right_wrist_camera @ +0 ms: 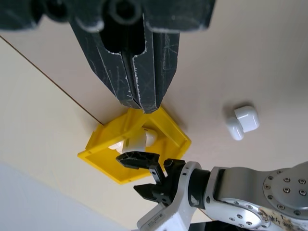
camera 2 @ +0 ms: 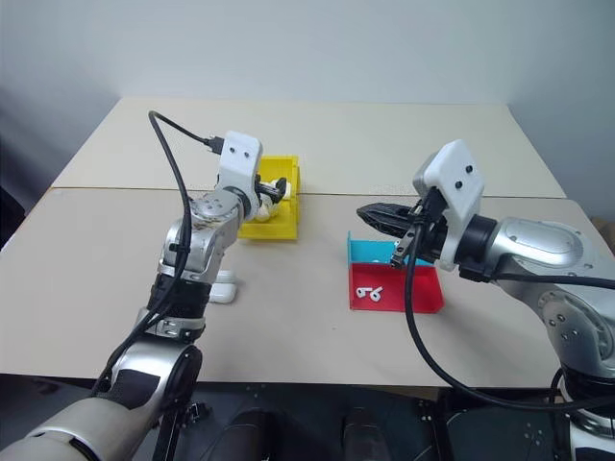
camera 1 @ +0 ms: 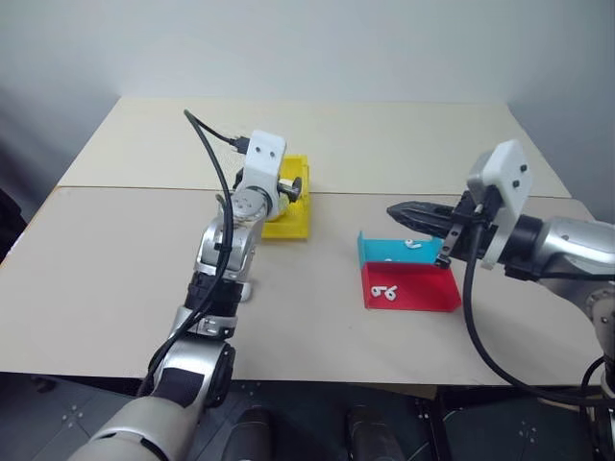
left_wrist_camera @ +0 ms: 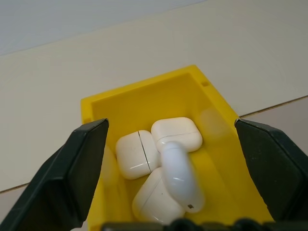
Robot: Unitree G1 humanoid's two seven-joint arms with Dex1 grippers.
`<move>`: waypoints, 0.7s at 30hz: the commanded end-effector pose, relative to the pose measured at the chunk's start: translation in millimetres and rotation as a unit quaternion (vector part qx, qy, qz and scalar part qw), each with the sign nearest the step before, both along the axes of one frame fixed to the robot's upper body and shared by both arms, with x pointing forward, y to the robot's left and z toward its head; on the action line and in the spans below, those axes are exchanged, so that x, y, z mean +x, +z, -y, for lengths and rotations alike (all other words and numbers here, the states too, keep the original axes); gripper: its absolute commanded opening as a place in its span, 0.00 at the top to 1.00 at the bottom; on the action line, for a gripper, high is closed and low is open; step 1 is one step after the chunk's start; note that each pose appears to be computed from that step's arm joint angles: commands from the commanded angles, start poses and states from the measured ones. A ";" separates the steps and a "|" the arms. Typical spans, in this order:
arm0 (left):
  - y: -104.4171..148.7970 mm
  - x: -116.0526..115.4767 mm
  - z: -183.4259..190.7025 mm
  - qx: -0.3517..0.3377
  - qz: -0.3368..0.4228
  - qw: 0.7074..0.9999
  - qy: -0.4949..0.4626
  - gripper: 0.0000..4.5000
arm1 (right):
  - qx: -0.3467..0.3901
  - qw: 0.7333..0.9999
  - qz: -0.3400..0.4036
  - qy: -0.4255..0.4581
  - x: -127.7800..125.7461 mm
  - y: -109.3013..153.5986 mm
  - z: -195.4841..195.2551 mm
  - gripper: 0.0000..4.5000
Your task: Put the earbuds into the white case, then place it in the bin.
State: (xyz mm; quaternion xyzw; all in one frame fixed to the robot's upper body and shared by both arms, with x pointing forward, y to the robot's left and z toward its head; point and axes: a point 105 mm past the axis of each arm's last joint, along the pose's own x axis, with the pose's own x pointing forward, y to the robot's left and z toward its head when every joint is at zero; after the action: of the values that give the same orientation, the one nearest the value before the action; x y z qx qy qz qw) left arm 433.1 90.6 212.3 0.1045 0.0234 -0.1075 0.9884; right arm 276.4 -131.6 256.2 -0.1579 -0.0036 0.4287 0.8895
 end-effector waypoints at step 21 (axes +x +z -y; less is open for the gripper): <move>44.6 -149.0 -50.0 -0.035 0.110 0.952 -0.282 0.01 | -0.147 0.977 0.124 0.089 -13.4 -11.0 79.6 1.00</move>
State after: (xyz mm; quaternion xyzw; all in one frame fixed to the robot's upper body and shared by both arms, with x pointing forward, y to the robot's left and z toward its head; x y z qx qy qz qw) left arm 299.5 138.7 241.2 0.0649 -0.0876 -0.3550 0.9285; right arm 266.1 -202.9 232.4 -0.3054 -0.0452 0.4909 0.8147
